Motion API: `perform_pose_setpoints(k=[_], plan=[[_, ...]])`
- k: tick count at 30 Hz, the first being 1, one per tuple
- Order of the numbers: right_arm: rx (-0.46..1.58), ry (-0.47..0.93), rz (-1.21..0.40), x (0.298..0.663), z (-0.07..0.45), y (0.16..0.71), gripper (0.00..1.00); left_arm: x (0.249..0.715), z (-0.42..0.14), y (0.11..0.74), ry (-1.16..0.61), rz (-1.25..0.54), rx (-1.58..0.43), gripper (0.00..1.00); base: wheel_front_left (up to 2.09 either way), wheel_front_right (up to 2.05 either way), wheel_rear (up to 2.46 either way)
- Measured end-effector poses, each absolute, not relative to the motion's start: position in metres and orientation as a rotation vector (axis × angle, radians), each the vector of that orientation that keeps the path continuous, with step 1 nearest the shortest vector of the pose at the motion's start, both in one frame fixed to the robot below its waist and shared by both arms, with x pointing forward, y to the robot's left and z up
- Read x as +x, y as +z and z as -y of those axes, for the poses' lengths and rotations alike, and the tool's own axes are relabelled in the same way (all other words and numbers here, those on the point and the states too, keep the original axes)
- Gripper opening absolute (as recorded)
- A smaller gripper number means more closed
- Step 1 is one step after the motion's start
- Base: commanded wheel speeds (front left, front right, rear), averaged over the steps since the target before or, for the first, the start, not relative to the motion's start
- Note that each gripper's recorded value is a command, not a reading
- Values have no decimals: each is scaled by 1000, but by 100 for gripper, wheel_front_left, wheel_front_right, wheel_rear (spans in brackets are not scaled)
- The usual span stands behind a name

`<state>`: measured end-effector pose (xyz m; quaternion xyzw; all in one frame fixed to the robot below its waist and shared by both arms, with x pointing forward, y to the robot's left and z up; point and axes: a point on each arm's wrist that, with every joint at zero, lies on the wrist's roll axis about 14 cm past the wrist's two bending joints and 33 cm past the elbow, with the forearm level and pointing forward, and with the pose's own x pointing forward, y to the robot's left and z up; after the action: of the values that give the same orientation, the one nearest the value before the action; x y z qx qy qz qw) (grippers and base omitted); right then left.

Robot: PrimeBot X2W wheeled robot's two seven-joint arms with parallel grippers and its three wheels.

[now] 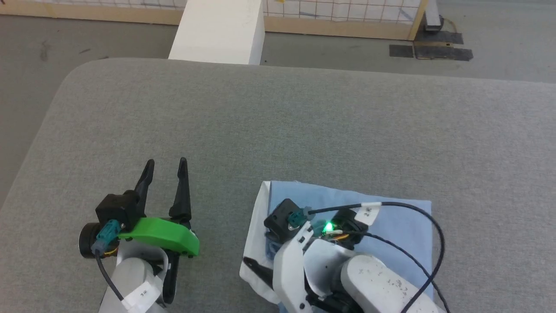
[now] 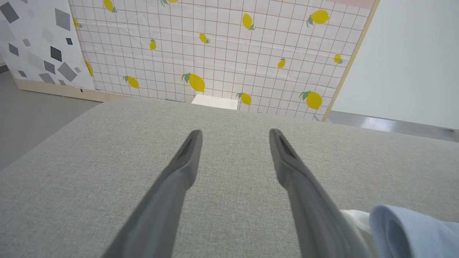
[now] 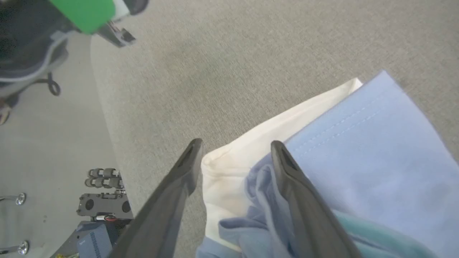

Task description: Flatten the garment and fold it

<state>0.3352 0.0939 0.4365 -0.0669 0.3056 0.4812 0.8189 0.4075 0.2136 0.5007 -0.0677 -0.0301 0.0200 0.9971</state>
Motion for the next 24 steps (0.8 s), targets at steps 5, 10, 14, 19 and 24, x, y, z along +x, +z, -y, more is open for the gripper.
perform_pose_setpoints(k=[5, 10, 14, 19, 24], plan=[[72, 1023, -412, 351, -103, 499, 100, 410, -208, 506, 23, 74, -141, 100, 0, 0, 0], [233, 816, -33, 398, -53, 578, 100, 412, -201, 511, 3, 89, -144, 100, 0, 0, 0], [257, 553, 108, 416, 25, 589, 100, 414, -195, 516, -14, 104, -146, 100, 0, 0, 0], [246, 305, 108, 413, 104, 569, 100, 416, -190, 521, -29, 118, -144, 100, 0, 0, 0], [347, 164, -24, 398, 148, 522, 100, 417, -188, 525, -35, 128, -143, 100, 0, 0, 0]])
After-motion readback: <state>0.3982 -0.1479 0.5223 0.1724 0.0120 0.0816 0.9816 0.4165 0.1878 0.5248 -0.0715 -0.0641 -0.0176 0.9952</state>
